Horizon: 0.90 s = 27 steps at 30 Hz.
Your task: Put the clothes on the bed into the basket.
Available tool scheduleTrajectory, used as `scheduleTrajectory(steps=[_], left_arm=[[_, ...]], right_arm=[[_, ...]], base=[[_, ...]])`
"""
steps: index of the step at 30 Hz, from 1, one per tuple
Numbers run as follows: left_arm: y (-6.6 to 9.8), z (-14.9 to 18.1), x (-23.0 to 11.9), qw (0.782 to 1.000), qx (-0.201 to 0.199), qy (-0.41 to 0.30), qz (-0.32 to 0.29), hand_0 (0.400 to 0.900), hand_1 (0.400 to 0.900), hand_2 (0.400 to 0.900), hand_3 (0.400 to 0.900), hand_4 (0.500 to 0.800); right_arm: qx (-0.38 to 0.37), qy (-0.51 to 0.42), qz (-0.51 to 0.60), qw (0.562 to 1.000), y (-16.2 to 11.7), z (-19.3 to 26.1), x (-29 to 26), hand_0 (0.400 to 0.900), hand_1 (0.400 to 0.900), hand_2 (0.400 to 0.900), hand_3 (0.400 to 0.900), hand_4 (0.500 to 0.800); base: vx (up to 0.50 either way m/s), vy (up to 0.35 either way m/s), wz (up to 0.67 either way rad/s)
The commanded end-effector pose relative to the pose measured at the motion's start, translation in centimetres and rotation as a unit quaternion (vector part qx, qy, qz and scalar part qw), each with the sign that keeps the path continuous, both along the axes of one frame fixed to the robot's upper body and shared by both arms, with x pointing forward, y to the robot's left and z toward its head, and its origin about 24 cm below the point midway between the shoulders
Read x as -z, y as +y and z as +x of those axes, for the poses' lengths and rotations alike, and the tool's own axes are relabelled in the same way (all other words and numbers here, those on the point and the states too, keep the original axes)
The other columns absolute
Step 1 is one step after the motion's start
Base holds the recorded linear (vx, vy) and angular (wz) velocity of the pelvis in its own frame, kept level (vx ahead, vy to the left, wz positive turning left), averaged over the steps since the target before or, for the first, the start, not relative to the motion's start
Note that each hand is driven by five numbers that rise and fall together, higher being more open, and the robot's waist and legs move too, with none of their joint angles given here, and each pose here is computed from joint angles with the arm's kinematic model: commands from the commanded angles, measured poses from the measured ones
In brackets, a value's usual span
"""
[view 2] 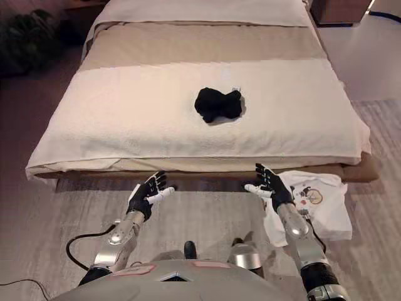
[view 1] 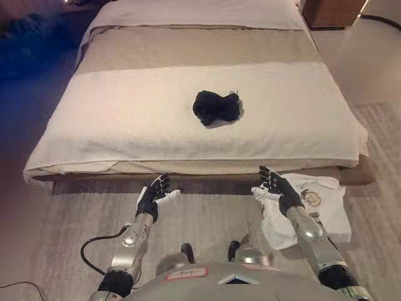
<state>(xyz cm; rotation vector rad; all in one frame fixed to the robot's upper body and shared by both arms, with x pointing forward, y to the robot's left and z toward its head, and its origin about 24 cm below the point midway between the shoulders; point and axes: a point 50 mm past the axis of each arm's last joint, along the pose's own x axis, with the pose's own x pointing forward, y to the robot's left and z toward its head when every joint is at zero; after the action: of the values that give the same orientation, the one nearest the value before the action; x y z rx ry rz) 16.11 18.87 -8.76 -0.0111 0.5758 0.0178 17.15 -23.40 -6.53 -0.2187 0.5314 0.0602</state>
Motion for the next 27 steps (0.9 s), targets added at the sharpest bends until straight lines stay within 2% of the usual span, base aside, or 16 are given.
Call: scheduleTrajectory(steps=[1,8,17,20,27], left_arm=[[1.1,2.5,-2.5,0.996,0.011,-0.086,0.011,0.900,0.900,0.900,0.900,0.800],[0.6,2.8,-2.8,0.995,0.033,-0.092,0.005,0.900,0.900,0.900,0.900,0.800],[0.7,3.1,-3.0,0.995,0.026,-0.097,-0.001,0.900,0.900,0.900,0.900,0.800],[0.6,3.7,-3.6,0.993,0.040,-0.112,0.009,0.900,0.900,0.900,0.900,0.800],[1.2,4.7,-4.5,0.991,0.007,-0.135,0.003,0.900,0.900,0.900,0.900,0.800]], right_arm=[[-0.016,-0.097,0.009,0.995,0.3,2.5,-2.9,0.900,0.900,0.900,0.900,0.800],[-0.024,-0.101,0.006,0.995,0.3,2.7,-3.2,0.900,0.900,0.900,0.900,0.800],[-0.017,-0.108,-0.002,0.994,-0.1,2.9,-3.5,0.900,0.900,0.900,0.900,0.800],[-0.017,-0.118,-0.006,0.993,-0.3,3.2,-4.0,0.900,0.900,0.900,0.900,0.800],[-0.015,-0.134,-0.015,0.991,-0.9,3.6,-4.7,0.900,0.900,0.900,0.900,0.800]], base=[[0.000,0.000,0.00],[-0.020,-0.046,0.03],[-0.013,-0.074,0.02],[-0.019,-0.106,0.03],[0.009,-0.139,0.07]])
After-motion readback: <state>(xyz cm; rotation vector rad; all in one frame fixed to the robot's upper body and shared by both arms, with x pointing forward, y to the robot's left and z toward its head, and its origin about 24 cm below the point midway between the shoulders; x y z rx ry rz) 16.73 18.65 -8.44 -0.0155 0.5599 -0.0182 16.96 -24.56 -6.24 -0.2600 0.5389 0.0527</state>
